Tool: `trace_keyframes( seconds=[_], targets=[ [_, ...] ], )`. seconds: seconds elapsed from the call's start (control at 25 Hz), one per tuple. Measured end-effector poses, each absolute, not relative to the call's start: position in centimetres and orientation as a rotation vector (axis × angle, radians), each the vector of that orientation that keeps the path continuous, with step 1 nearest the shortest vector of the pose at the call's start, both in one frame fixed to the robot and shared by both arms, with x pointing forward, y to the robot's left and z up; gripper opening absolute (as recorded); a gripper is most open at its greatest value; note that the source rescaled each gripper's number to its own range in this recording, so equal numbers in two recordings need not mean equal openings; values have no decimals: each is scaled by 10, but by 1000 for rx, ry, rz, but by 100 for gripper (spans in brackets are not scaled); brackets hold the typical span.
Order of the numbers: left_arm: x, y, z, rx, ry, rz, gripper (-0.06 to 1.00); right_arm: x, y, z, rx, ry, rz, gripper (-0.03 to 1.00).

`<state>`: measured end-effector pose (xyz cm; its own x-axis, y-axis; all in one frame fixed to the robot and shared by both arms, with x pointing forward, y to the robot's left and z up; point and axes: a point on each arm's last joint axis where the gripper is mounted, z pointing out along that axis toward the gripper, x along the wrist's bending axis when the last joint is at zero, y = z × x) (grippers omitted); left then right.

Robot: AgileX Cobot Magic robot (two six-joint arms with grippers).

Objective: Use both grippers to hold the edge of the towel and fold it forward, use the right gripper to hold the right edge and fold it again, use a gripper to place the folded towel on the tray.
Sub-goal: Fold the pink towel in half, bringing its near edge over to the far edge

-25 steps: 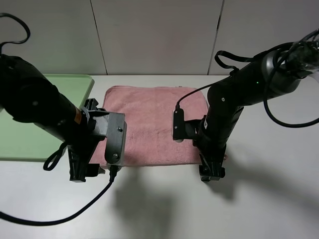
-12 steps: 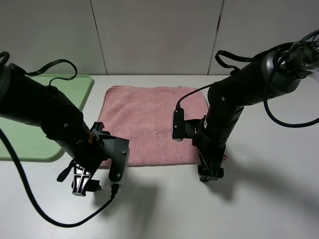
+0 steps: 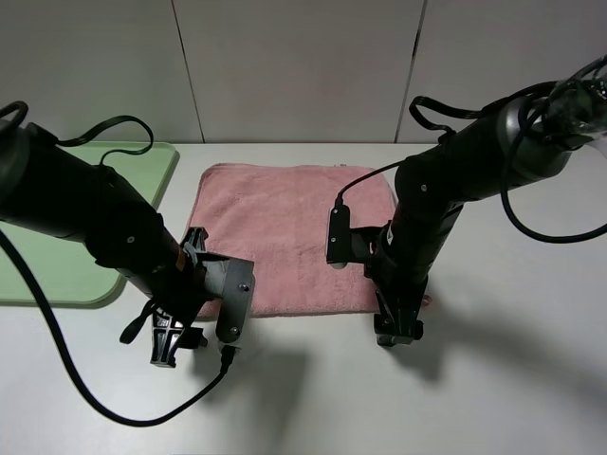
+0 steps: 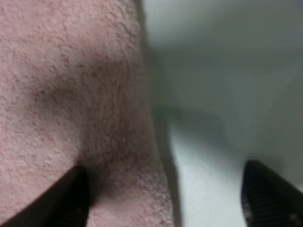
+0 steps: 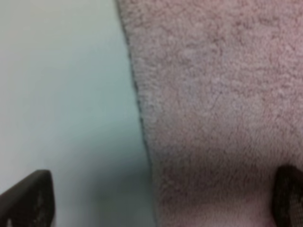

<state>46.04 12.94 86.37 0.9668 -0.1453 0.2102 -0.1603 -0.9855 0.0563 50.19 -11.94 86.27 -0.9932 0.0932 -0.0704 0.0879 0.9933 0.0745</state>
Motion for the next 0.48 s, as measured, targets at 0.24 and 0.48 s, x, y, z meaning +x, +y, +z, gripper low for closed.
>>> trace_keyframes(
  seconds=[0.24,0.48],
  targets=[
    [461,128,863,3033,-237,328,49,502,-118,863,161,3057,130,83],
    [461,128,861,3035,-240,325,27,504,-117,863,171,3043,151,50]
  ],
)
